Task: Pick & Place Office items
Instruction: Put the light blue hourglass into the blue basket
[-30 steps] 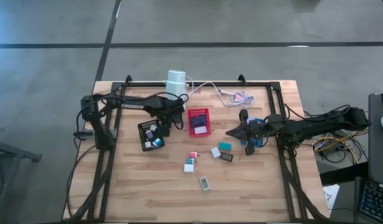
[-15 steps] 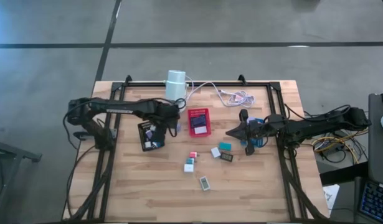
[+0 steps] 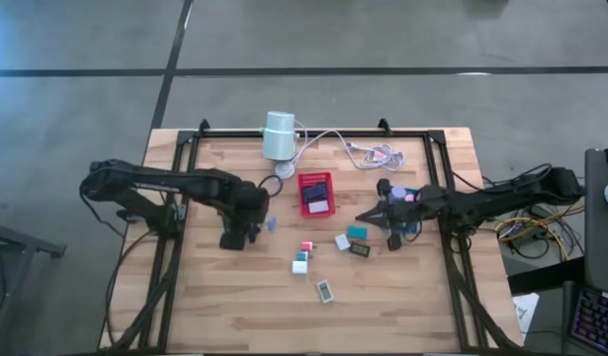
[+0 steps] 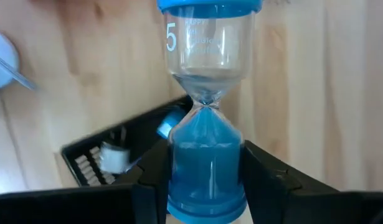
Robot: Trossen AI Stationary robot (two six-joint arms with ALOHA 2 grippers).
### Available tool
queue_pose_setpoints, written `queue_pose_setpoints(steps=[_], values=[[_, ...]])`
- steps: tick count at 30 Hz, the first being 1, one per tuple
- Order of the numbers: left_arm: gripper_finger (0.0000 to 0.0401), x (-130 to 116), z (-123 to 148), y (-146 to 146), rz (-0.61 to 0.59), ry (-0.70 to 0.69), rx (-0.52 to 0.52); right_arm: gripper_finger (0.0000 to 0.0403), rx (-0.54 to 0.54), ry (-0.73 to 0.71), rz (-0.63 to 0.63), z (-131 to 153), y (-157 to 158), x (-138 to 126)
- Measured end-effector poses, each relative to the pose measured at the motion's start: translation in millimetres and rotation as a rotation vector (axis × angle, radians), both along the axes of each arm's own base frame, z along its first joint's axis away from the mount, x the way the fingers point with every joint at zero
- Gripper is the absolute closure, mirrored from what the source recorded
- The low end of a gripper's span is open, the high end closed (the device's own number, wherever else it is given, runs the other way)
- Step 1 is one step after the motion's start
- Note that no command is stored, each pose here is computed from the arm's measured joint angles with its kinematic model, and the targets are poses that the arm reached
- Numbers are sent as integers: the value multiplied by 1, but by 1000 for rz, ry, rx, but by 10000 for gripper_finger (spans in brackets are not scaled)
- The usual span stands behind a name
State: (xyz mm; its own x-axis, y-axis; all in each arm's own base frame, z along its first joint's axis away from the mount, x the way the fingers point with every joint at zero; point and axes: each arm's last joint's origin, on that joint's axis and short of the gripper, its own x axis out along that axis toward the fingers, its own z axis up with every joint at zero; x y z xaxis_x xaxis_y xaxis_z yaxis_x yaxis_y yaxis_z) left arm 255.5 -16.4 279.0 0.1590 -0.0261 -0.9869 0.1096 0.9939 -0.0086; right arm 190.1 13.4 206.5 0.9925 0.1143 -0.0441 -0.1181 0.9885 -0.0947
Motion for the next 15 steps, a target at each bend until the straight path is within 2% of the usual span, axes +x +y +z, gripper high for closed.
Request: queue_pose_setpoints(steps=[5,11,15], values=[[263,3,9,-19,-9,14,-49,394,-121,34,42,2,14,21],[263,15,23,-32,-35,-14,-108,394,-273,75,-20,7,32,63],[263,24,28,-38,-61,-10,-110,370,-377,78,8,14,45,87]])
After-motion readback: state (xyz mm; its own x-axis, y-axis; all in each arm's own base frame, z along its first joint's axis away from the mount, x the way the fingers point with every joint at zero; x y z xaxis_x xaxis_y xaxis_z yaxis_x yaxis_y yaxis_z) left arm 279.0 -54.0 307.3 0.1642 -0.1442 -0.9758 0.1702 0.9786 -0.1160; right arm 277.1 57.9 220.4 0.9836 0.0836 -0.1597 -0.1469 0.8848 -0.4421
